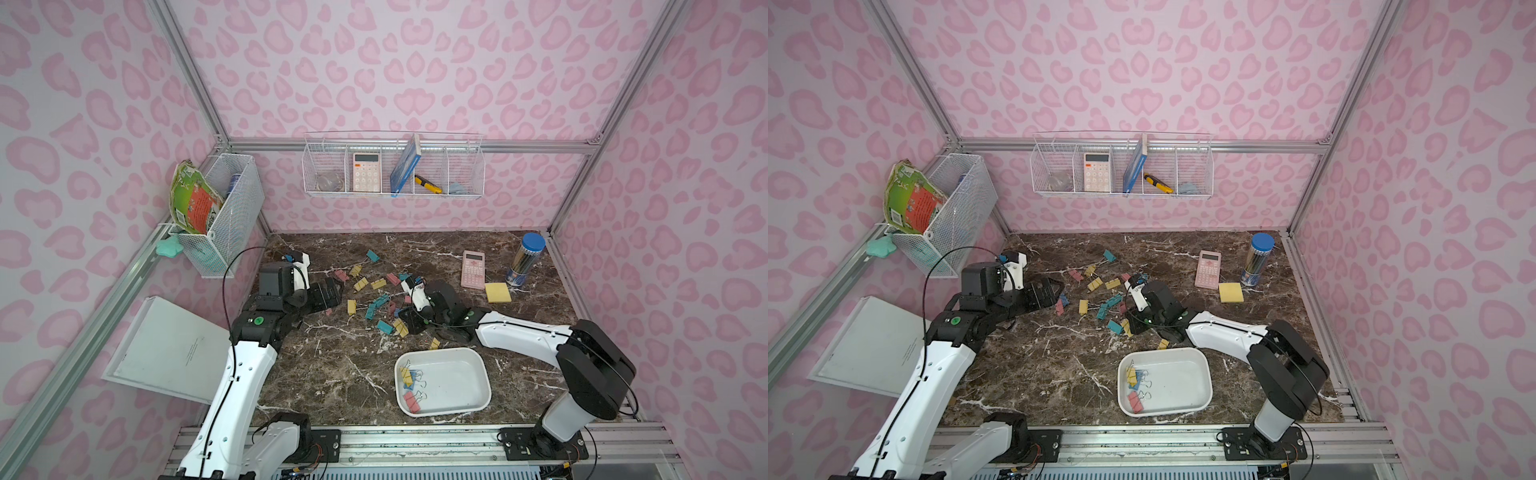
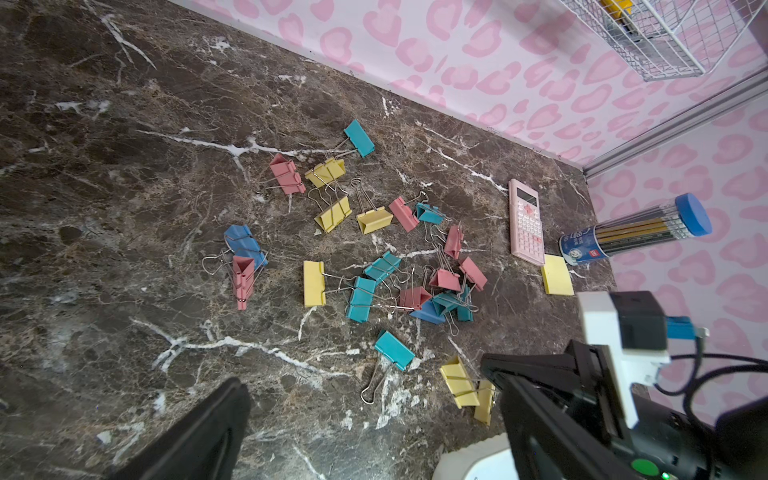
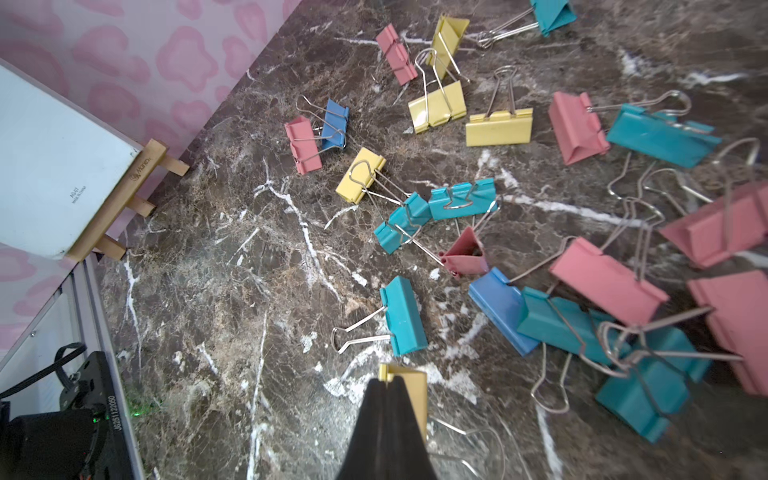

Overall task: Put the binder clips in the storage box
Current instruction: Pick up the binder clip at the center of the board, then place the binder clip in the storage box.

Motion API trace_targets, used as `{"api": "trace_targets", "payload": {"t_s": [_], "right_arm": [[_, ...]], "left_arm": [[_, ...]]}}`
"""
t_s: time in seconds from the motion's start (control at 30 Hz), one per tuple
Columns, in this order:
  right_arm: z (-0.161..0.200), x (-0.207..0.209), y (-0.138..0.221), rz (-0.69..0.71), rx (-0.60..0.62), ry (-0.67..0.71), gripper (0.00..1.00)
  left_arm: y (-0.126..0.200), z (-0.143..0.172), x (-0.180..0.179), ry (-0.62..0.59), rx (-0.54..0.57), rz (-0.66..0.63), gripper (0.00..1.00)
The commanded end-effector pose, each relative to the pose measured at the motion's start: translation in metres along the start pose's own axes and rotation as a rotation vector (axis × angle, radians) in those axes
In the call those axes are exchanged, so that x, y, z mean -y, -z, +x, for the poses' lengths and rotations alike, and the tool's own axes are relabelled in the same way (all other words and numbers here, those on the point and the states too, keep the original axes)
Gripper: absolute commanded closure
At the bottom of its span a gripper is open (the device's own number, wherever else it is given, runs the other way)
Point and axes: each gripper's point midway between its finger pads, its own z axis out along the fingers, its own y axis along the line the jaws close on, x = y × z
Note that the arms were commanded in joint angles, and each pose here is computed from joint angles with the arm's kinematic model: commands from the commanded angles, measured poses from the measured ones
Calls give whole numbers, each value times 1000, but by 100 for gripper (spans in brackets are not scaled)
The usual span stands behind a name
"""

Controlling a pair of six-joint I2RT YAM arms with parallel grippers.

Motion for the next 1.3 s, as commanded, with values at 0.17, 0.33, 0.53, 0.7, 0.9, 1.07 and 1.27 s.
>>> {"api": "trace_targets", "payload": {"t_s": [0.17, 0.33, 0.53, 0.7, 0.9, 1.07, 1.27], "right_arm": [[8, -17, 85, 86, 128, -143, 100], [50, -22, 117, 69, 171, -328, 100], [93, -12, 111, 74, 143, -433, 100], [117, 14, 98, 190, 106, -416, 100], [125, 17, 80, 176, 105, -406, 100], [137, 11, 60, 148, 33, -415, 100], [122, 12, 69, 178, 67, -408, 69]], "left_arm": [[4, -4, 1, -7, 24, 0, 1], [5, -6, -1, -12, 31, -15, 1], [6, -6, -6, -22, 35, -43, 1], [4, -6, -8, -20, 32, -54, 1], [0, -3, -10, -20, 17, -59, 1], [-3, -1, -11, -15, -2, -59, 1], [-6, -1, -13, 5, -5, -68, 7]]}}
